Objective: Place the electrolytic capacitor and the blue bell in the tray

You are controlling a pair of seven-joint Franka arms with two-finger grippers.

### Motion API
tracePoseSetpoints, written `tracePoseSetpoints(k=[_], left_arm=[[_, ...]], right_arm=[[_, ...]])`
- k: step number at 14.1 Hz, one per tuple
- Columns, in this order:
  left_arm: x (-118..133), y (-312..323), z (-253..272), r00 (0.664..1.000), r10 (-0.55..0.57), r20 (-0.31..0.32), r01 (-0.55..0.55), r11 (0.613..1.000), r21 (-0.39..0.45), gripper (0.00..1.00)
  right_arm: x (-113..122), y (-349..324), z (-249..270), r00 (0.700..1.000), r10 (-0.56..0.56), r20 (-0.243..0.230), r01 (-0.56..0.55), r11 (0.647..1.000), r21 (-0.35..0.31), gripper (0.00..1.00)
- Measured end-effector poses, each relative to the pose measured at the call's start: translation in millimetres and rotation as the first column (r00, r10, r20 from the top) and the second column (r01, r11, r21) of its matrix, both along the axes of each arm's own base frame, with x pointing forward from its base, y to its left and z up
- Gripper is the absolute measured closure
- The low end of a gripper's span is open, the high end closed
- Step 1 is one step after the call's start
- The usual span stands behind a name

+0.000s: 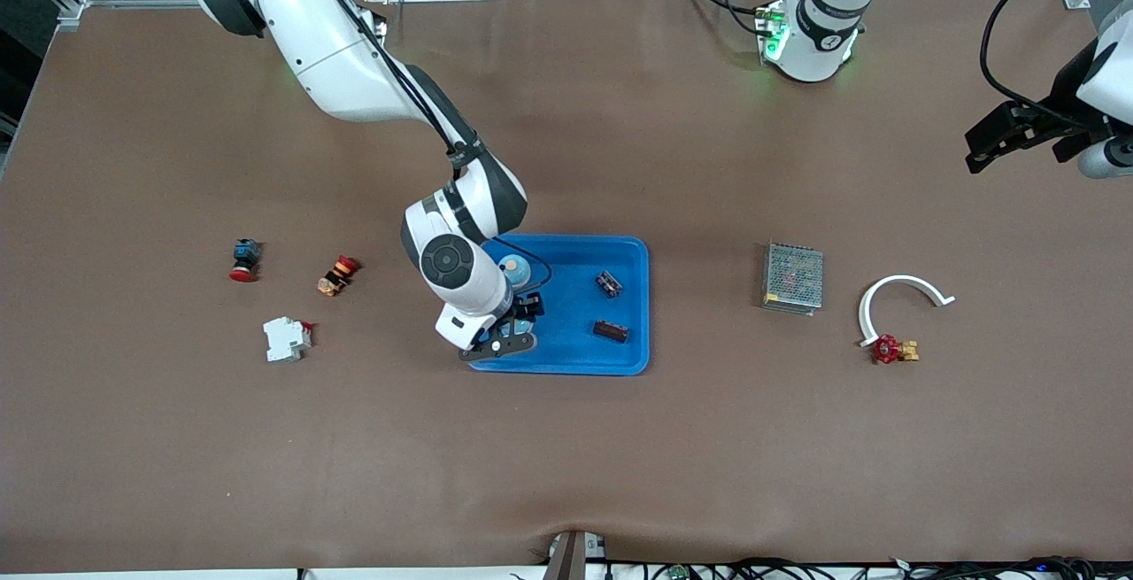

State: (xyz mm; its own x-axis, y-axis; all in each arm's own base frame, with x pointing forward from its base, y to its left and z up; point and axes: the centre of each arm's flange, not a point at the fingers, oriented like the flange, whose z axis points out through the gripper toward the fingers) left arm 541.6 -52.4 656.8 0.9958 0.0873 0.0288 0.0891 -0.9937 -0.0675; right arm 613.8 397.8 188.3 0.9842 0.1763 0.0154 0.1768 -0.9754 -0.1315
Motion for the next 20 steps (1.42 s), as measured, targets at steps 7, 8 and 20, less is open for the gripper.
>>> tracePoseSetpoints(k=[7, 8, 20], left_arm=[[0.0, 0.0, 0.0, 1.0, 0.0, 0.0, 0.0, 1.0, 0.0, 0.0], [0.0, 0.0, 0.0, 1.0, 0.0, 0.0, 0.0, 1.0, 0.0, 0.0], [-0.8, 0.4, 1.4, 1.0, 0.001, 0.002, -0.001, 1.0, 0.0, 0.0]], right_arm=[[3.7, 2.3, 29.3, 1.0, 0.006, -0.005, -0.006, 1.0, 0.001, 0.0], [1.9, 2.2, 45.7, 1.0, 0.012, -0.027, -0.013, 1.0, -0.006, 0.0], [-75.5, -76.8, 328.2, 0.992, 0.047, -0.119, -0.056, 0.996, -0.071, 0.0]])
